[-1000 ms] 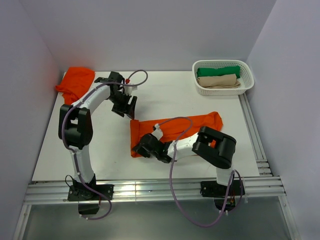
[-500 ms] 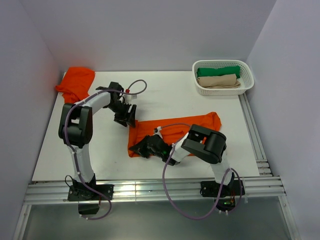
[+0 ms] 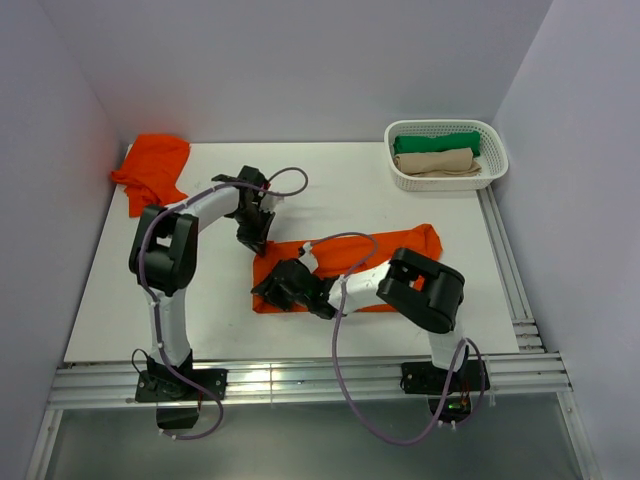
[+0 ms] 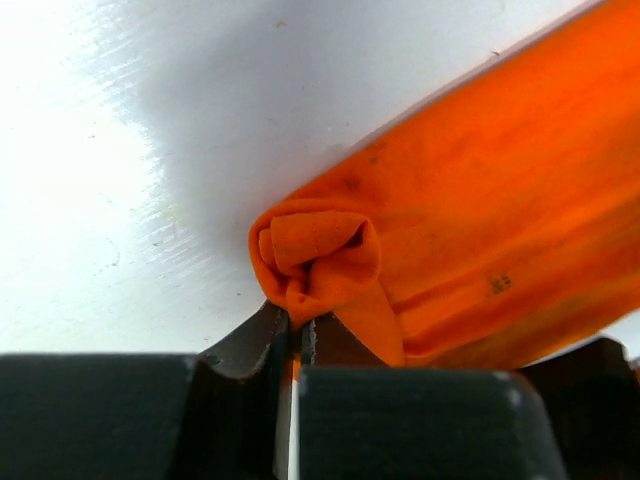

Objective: Roll the t-shirts
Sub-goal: Roll the tshirt

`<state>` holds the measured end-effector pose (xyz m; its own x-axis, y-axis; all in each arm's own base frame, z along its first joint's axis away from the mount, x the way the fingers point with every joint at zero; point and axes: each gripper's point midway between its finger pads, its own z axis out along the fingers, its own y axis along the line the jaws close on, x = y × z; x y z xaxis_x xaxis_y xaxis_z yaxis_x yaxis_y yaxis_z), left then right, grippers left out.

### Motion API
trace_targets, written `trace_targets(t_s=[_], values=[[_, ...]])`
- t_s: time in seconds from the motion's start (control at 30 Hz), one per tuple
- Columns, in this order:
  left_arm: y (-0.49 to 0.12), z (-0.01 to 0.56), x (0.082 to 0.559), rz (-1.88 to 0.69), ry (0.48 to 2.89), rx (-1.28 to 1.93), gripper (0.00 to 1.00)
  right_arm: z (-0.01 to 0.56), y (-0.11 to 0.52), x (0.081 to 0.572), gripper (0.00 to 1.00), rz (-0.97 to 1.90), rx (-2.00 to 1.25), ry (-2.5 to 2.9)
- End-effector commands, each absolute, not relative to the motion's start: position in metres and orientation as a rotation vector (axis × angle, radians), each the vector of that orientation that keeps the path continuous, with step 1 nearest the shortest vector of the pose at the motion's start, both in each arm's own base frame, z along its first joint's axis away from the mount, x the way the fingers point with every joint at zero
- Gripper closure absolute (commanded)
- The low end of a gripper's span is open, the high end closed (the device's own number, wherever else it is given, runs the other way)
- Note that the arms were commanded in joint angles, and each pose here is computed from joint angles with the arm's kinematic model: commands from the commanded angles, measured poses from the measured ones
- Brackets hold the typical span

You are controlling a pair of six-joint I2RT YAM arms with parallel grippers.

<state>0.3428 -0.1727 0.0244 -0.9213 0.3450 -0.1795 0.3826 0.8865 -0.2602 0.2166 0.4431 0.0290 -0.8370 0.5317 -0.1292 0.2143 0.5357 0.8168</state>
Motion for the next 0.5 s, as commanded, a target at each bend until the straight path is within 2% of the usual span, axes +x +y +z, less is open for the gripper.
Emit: trace_targets(t_s=[0.0,0.17,0.47], values=[[-0.164,0.041,0.355,-0.287,2.887,0.565,0.97,0.018,0.411,0.214,0.52,0.827,0.543,2.490],[-0.160,0.043,0.353,-0.200,2.896,0.586,0.96,0.041,0.403,0.218,0.47,0.568,0.470,2.479],[-0.166,0.040,0.344,-0.151,2.914,0.625,0.96,0.076,0.417,0.239,0.49,0.295,0.332,2.385]])
